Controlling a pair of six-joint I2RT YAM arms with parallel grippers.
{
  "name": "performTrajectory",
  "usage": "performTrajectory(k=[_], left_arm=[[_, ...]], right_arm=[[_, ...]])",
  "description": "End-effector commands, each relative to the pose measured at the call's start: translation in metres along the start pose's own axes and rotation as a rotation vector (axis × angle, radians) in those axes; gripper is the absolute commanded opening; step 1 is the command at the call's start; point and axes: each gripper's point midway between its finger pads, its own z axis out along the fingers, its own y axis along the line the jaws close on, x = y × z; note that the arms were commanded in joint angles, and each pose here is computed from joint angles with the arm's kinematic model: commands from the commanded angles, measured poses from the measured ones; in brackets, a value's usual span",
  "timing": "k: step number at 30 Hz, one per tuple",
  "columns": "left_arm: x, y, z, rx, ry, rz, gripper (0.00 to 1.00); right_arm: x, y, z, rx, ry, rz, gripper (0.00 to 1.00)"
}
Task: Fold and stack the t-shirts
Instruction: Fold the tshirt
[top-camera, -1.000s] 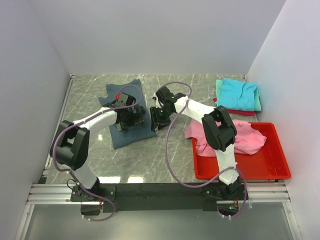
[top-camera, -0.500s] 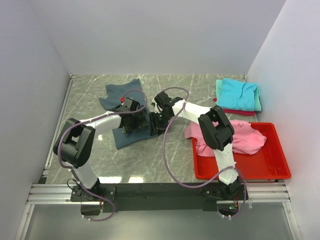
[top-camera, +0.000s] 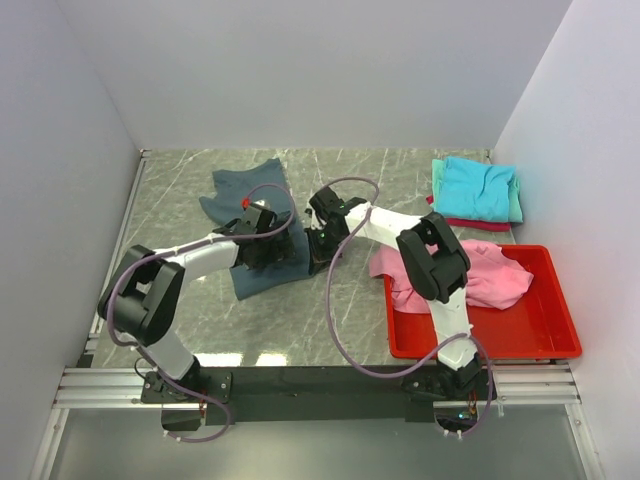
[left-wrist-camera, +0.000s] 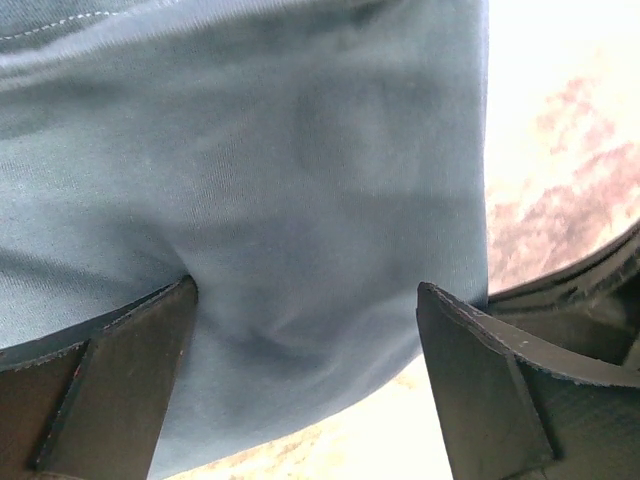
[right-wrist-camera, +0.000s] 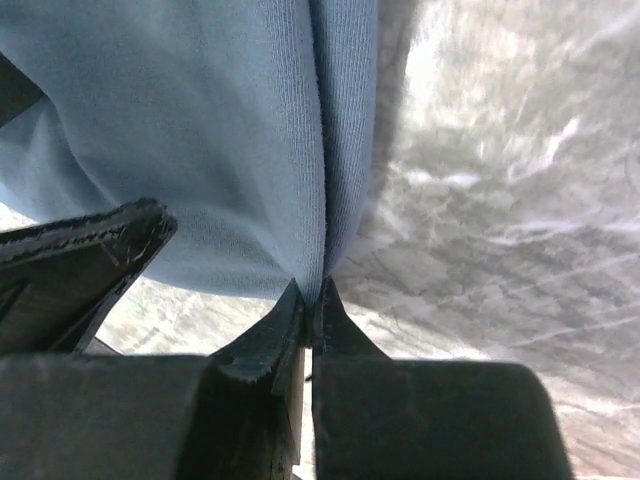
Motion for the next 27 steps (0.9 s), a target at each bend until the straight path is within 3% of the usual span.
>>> performTrajectory(k=[1,11,16,25,26,27], left_arm=[[0.07,0.029,-0.011,-0.054,0.237,0.042,0.99],[0.052,0.019,-0.075,-0.037,0.183,-0.002,0.99],[0.028,0.024,-0.104,-0.085,0.085,-0.048,0.99],[-0.017,0.059,-0.096,-0.155,-0.001,-0.229,0.99],[-0.032,0.058,-0.094,-0.152,-0.027,-0.237,0.99],[-0.04,0.056,-0.093,-0.148,-0.041,-0.237,0.99]], right_arm=[[0.048,-0.029,-0.001,0.121,0.126,0.012,0.0],[0.132,-0.02,-0.036,0.163,0.292,-0.04,0.0],[0.165,-0.012,-0.054,0.172,0.328,-0.014,0.0],[0.204,0.008,-0.085,0.134,0.413,-0.061,0.01],[0.205,0.008,-0.088,0.142,0.417,-0.068,0.03],[0.202,0.01,-0.092,0.142,0.405,-0.074,0.14]])
